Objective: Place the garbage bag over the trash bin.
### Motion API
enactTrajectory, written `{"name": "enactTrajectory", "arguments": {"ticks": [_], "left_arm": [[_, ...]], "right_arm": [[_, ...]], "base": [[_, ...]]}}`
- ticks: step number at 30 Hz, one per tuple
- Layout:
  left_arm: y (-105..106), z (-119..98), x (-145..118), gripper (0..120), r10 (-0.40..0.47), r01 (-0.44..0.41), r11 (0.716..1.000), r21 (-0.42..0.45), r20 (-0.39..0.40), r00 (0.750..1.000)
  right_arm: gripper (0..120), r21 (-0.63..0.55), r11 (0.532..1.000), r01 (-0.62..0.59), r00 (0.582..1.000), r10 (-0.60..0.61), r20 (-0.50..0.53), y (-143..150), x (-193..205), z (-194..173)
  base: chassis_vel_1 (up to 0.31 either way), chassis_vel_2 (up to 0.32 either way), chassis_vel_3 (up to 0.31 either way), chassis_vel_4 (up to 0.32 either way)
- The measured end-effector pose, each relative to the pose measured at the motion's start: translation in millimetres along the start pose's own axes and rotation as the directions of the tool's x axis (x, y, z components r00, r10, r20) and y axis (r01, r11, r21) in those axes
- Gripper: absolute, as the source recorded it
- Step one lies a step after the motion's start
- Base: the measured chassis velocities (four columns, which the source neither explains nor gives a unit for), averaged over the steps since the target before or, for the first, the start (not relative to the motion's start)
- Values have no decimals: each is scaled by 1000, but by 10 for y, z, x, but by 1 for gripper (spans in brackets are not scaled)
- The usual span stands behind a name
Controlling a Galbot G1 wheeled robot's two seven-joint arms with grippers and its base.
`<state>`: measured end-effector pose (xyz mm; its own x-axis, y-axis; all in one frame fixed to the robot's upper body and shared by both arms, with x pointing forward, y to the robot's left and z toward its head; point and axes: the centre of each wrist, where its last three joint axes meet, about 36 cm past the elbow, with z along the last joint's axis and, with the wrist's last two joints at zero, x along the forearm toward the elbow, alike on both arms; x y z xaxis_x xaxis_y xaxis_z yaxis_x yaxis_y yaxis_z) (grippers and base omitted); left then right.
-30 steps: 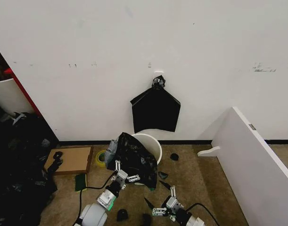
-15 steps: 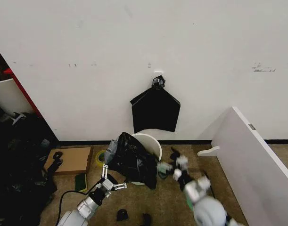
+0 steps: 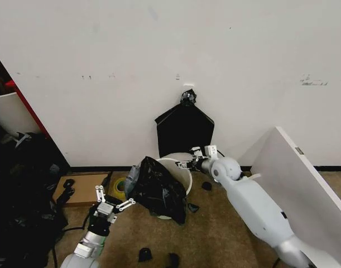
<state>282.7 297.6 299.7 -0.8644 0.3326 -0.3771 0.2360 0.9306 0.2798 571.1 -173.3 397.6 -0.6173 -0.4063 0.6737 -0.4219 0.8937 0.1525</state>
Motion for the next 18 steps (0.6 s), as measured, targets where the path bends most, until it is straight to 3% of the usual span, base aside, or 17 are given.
{"name": "enactTrajectory", "arguments": {"ticks": [4, 10, 14, 18], "left_arm": [[-1, 0, 31, 100, -10, 10, 1000, -2, -4, 1000], [-64, -33, 79, 100, -30, 30, 1000, 0, -9, 999], [-92, -61, 143, 100, -62, 62, 998, -11, -20, 998], [-92, -91, 183, 100, -69, 69, 997, -22, -25, 997]], "right_arm": [[98, 16, 1000, -11, 1000, 12, -19, -9, -62, 52], [79, 11, 1000, -11, 1000, 11, -29, 24, -134, 141], [58, 6, 1000, -13, 1000, 14, -28, 83, -108, 232], [48, -15, 999, -31, 999, 30, -24, 116, -80, 272]], "base": [[0, 0, 0, 0], [0, 0, 0, 0], [0, 0, 0, 0], [0, 0, 0, 0]]}}
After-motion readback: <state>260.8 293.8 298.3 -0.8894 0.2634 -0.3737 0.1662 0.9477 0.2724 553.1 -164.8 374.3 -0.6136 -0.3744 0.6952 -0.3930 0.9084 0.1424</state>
